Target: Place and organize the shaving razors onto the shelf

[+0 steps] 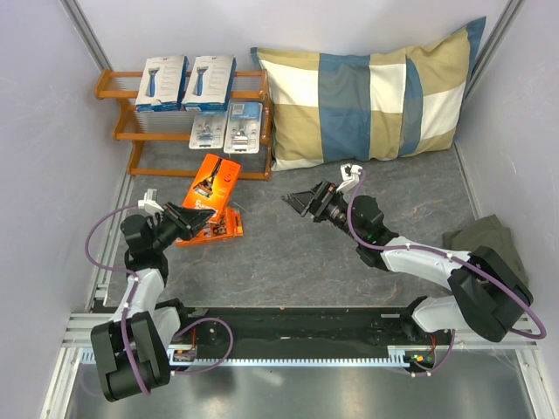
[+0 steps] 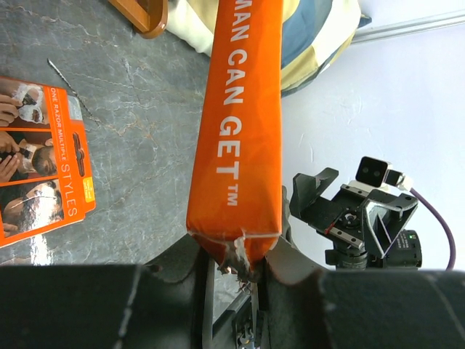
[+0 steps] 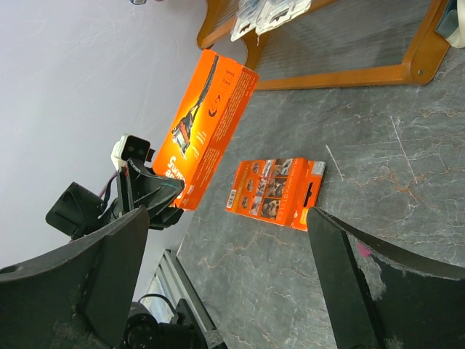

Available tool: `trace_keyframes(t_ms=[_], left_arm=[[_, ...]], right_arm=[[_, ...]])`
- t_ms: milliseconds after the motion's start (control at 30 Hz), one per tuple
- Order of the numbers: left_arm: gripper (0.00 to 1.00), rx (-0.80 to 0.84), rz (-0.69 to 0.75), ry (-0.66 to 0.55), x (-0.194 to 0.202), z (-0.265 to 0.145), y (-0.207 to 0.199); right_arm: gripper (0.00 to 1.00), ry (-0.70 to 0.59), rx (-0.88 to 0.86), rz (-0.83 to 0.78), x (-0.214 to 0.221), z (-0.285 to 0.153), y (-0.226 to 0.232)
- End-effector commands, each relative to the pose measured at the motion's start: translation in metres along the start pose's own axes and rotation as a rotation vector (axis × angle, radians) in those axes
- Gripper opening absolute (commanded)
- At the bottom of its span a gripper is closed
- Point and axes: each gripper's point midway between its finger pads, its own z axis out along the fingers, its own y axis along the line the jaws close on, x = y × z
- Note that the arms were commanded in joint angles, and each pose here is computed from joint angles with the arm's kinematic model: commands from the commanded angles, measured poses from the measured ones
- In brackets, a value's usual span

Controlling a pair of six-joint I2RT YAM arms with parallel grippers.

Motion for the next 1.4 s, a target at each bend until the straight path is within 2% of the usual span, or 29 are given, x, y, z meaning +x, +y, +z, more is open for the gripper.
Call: trace_keyframes(t_ms=[0, 767, 1000, 1367], left_arm=[[0.02, 0.049, 0.083, 0.019, -0.002, -0.003, -0.015], [0.02, -0.026, -0.030, 0.060, -0.004, 0.015, 0.033], [0.02, -0.070, -0.052, -0.001, -0.012, 0.022, 0.045], [0.02, -0.061, -0.080, -0.017, -0.008, 0.061, 0.042]], right_arm=[[0.98, -0.014, -0.031, -0.012, -0.004, 0.000, 0.006], [0.98, -0.016, -0.018, -0.008, -0.005, 0.001, 0.000], [0.98, -0.023, -0.015, -0.007, -0.007, 0.001, -0.003], [0.98, -0.030, -0.009, -0.006, -0.012, -0.002, -0.008]])
